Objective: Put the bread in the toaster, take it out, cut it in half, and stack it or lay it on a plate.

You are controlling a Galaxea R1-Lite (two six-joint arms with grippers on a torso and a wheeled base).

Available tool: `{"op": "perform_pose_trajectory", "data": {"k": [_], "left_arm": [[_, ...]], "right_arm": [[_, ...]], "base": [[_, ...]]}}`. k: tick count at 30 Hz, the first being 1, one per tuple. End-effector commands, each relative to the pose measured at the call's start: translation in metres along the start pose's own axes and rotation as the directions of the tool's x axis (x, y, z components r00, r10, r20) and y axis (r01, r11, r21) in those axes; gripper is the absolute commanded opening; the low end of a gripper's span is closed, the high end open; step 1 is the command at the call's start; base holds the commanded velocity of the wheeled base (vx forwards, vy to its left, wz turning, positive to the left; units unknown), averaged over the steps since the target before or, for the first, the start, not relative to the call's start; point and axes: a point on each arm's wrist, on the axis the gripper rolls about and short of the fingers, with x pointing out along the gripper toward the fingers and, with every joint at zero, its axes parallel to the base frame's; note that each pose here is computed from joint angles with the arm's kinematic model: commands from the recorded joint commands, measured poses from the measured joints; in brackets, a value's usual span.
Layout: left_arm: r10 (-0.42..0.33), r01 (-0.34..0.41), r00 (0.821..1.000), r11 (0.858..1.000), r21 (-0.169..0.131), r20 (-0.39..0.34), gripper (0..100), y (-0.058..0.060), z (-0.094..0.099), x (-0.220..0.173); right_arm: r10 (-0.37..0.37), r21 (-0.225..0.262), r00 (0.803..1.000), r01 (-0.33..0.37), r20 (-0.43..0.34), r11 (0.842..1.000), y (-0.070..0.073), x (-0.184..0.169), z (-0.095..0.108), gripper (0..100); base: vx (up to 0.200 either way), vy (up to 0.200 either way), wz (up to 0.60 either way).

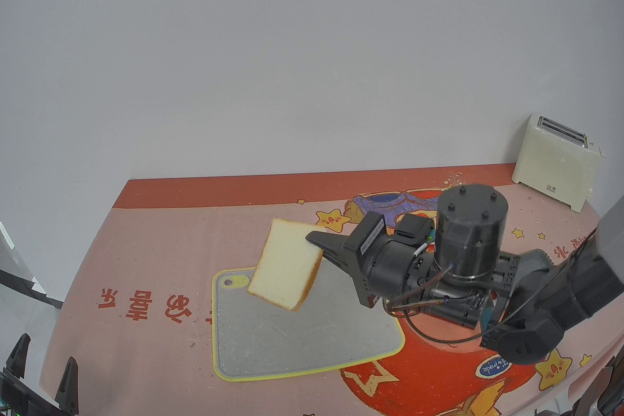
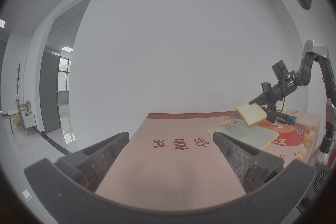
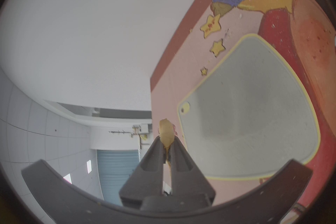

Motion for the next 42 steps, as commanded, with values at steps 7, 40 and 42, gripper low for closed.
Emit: {"op": "perform_pose_trajectory", "data": {"k": [7, 40, 42], "left_arm": [[0.001, -0.001, 1.000, 1.000, -0.001, -0.008, 100, 0.000, -0.005, 0.001], [0.001, -0.001, 1.000, 1.000, -0.001, -0.008, 100, 0.000, -0.005, 0.001], [0.001, -0.001, 1.000, 1.000, -0.001, -0.006, 100, 0.000, -0.005, 0.001]], "right_arm": [[-0.141, 0.013, 0.987, 0.140, 0.079, 0.990, -0.050, -0.005, -0.017, 0], [-0.104, -0.028, 0.990, 0.107, 0.092, 0.994, -0.074, -0.006, -0.025, 100], [-0.123, -0.070, 0.989, 0.129, 0.086, 0.989, -0.076, -0.015, -0.026, 100]], "base": [[0.000, 0.000, 0.00], [0.000, 0.000, 0.00], [0.000, 0.000, 0.00]]}}
